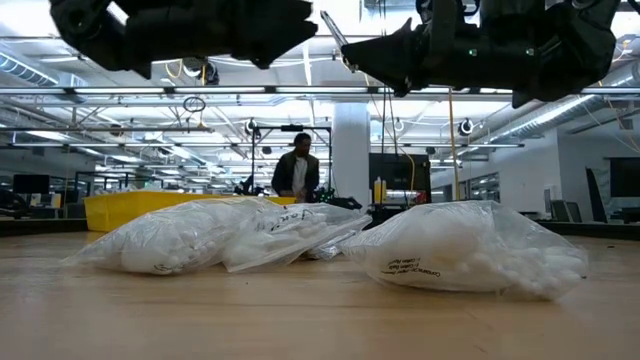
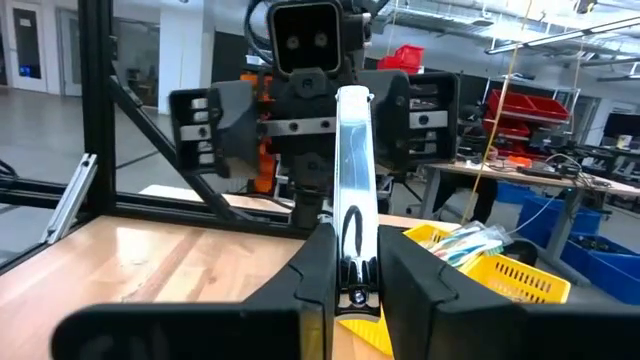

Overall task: Pick & Place Travel size toiletries
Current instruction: Put the silver nail cutter into the top yellow bin

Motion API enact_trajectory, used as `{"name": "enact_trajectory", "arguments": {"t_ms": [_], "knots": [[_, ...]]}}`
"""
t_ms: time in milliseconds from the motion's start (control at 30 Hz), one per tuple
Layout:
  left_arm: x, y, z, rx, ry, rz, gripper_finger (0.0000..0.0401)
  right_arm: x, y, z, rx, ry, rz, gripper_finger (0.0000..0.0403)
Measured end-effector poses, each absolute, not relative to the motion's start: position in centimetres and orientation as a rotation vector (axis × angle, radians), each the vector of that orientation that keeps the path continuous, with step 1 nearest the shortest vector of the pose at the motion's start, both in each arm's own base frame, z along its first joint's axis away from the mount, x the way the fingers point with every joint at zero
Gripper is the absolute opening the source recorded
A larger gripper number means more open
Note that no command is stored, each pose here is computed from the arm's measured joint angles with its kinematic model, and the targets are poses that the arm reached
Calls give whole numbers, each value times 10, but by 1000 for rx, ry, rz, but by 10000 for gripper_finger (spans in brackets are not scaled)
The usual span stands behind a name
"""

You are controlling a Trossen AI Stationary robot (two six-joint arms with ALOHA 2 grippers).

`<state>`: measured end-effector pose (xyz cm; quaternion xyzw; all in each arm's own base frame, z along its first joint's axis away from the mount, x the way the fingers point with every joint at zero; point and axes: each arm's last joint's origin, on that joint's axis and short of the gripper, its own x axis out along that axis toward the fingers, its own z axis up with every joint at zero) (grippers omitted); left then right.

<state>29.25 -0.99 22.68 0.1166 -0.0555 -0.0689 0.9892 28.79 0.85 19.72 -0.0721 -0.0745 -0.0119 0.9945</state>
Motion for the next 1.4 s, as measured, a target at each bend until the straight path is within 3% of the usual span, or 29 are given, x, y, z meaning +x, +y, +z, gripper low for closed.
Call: {"name": "enact_trajectory", "arguments": {"t_ms": [333,667,800,1000,1067,1400], "knots": [[329,-8,221,208,-79,-63,243,288,10,198,-145,-155,28,41],[330,-7,225,207,-96,-45,233,288,10,196,-146,-137,27,41],[330,-6,224,207,-87,-56,185,288,10,196,-148,-137,27,41],[330,-6,224,220,-89,-71,66,288,10,195,-149,-130,26,42],[330,-6,224,229,-87,-73,29,288,10,195,-152,-123,26,50],[329,-1,224,219,-66,95,41,288,5,181,-145,60,-137,168]]}}
